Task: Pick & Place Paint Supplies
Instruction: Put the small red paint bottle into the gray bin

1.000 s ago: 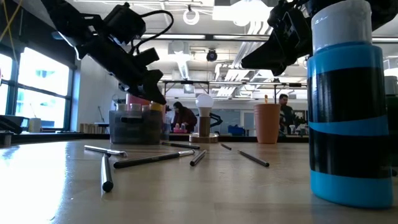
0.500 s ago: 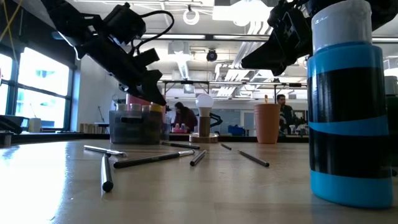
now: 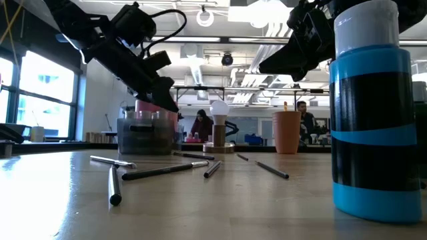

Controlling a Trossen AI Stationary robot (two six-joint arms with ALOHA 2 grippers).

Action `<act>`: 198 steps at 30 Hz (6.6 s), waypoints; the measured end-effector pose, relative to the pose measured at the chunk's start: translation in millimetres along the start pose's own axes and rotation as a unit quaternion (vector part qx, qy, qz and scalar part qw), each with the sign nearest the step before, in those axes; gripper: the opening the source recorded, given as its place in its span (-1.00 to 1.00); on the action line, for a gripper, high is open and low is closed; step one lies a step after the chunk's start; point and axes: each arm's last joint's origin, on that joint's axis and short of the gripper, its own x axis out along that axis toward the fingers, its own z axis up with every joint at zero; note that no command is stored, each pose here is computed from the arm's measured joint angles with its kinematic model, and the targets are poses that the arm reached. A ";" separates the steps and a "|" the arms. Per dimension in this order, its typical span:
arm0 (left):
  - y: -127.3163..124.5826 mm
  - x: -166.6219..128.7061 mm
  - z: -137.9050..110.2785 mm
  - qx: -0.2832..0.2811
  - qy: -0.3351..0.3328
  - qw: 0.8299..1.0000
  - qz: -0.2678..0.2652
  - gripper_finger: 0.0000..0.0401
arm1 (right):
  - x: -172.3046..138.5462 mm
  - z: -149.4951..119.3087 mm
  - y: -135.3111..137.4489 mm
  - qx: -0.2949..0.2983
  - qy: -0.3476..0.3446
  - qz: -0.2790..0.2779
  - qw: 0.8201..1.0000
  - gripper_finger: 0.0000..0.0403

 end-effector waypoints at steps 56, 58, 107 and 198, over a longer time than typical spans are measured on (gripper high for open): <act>4.8 -112.1 21.1 0.057 -0.109 0.972 -0.200 -0.82 | -0.1 -2.2 0.4 0.009 0.012 0.010 1.000 -0.55; 12.0 -118.8 11.2 0.059 -0.118 0.969 -0.209 -0.85 | -0.1 -2.1 0.5 0.009 0.012 0.011 1.000 -0.55; 3.7 -131.7 -87.0 0.078 -0.199 0.740 -0.638 -1.00 | 0.0 -1.4 0.5 0.009 0.008 0.011 1.000 -0.55; -95.5 -112.4 -94.4 0.152 -0.121 0.689 -0.699 0.48 | 0.4 -0.7 -8.6 0.041 0.004 -0.027 0.999 -0.55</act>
